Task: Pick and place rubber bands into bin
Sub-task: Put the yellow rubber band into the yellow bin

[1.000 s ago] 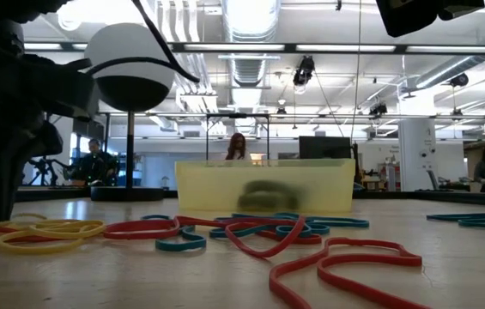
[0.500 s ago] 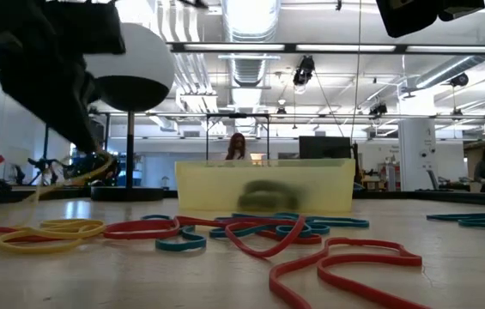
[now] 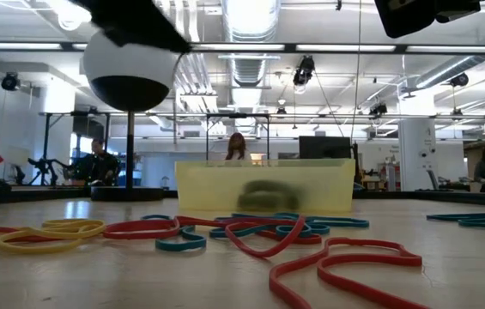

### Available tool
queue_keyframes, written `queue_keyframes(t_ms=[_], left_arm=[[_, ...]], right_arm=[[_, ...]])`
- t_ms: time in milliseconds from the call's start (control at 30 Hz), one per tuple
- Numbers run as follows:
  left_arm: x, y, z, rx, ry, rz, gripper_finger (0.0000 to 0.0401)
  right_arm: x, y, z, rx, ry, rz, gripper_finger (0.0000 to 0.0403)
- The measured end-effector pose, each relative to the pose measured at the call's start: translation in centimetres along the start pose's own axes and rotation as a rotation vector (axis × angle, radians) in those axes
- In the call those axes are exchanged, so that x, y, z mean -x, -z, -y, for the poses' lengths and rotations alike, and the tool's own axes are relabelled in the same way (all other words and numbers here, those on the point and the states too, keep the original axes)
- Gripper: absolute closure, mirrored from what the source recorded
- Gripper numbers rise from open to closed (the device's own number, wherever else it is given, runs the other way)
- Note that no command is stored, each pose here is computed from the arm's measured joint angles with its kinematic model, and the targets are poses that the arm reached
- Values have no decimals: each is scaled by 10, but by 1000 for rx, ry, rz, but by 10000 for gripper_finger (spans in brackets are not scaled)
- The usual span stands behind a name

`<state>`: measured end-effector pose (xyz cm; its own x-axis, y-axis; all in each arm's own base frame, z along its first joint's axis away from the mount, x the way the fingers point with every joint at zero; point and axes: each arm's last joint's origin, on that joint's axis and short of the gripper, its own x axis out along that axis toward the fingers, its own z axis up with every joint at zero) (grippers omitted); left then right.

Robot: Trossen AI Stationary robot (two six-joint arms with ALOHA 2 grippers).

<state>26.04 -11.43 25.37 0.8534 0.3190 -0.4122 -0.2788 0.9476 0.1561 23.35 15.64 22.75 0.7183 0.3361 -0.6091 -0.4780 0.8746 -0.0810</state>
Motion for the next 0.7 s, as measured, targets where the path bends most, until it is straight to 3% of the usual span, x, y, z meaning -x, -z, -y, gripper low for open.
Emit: queue_keyframes(t_ms=[233,700], left_arm=[[-12,-29,-18,-67,-65,194,401],[-58,-31,-86,27,-224,159,401]], right_arm=[[0,0,1,0,38,-1,344],[0,3,2,12,81,-32,346]])
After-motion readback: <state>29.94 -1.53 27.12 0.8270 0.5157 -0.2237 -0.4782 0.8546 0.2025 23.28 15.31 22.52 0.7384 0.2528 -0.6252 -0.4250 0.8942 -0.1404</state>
